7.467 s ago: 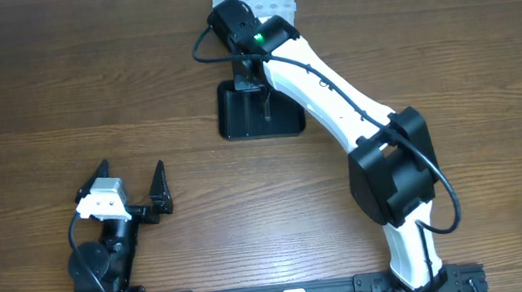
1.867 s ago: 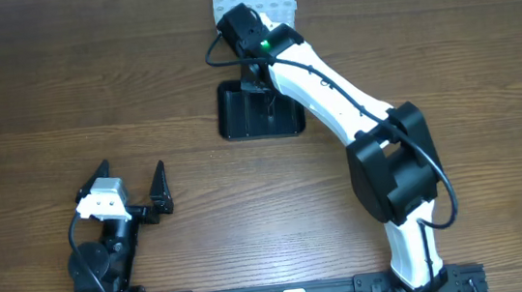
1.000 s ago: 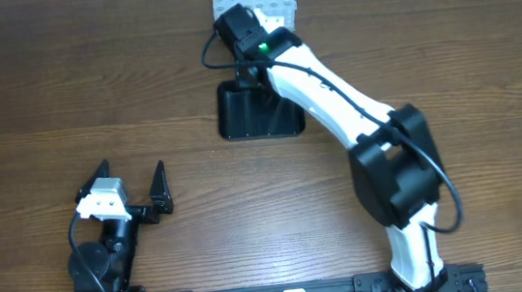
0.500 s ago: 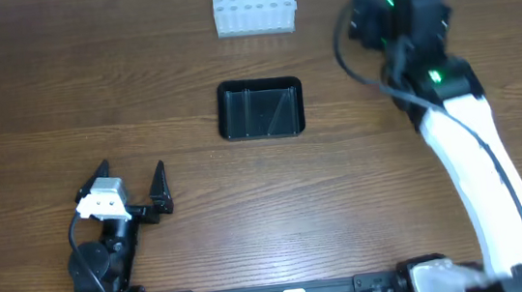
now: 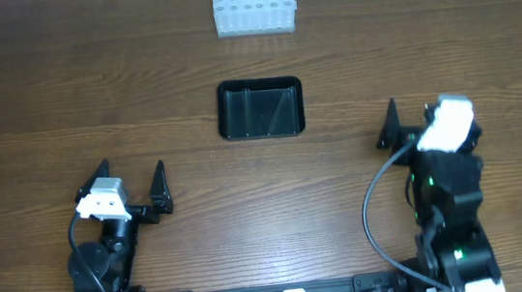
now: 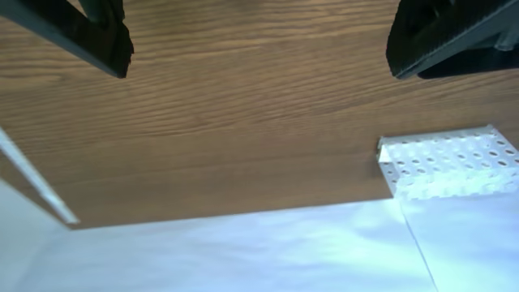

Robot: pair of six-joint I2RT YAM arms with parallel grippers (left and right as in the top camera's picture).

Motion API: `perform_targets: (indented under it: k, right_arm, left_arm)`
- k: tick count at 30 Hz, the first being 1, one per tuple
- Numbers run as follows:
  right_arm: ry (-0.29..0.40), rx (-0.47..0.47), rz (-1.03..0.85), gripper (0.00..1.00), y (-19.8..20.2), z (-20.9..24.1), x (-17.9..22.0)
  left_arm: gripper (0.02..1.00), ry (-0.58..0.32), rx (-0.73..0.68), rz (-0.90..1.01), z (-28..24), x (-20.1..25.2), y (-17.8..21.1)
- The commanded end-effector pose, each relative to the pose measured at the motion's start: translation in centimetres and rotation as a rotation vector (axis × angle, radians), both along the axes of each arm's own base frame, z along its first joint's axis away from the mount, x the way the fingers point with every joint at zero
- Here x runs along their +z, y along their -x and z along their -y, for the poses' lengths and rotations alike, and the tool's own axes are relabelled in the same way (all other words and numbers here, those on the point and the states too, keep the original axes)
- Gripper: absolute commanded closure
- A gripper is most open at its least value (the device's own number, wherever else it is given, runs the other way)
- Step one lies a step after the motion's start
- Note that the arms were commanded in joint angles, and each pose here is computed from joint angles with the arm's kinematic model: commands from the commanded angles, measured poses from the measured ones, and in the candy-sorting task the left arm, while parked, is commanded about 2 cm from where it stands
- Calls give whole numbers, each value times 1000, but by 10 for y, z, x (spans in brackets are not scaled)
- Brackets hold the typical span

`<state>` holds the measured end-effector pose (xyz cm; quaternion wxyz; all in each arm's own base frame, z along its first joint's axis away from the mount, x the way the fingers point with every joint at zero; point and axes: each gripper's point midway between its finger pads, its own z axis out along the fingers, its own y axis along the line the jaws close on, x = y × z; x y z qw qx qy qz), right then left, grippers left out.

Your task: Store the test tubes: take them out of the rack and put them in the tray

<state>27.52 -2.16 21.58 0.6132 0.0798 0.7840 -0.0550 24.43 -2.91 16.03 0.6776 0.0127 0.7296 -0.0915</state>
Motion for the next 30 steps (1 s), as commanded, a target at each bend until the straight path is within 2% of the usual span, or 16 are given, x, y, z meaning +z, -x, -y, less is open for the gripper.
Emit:
perform_targets:
  k: [1, 4, 7, 11, 14, 24, 30]
  right_arm:
    - [30, -40, 22, 7, 21, 13, -20]
    - [42, -35, 5, 7, 27, 13, -37]
    - [64, 19, -11, 7, 26, 6, -50]
    - [51, 73, -3, 9, 22, -4, -66]
    - [51, 72, 0, 9, 21, -4, -73]
    - [59, 71, 36, 9, 26, -3, -88]
    - [58, 91, 104, 9, 27, -6, -72]
  left_arm:
    - [20, 11, -5, -2, 0, -1, 0]
    - [18, 11, -5, -2, 0, -1, 0]
    - [18, 11, -5, -2, 0, -1, 0]
    - [18, 11, -5, -2, 0, -1, 0]
    - [18, 11, -5, -2, 0, -1, 0]
    - [18, 11, -5, -2, 0, -1, 0]
    - [20, 11, -5, -2, 0, -1, 0]
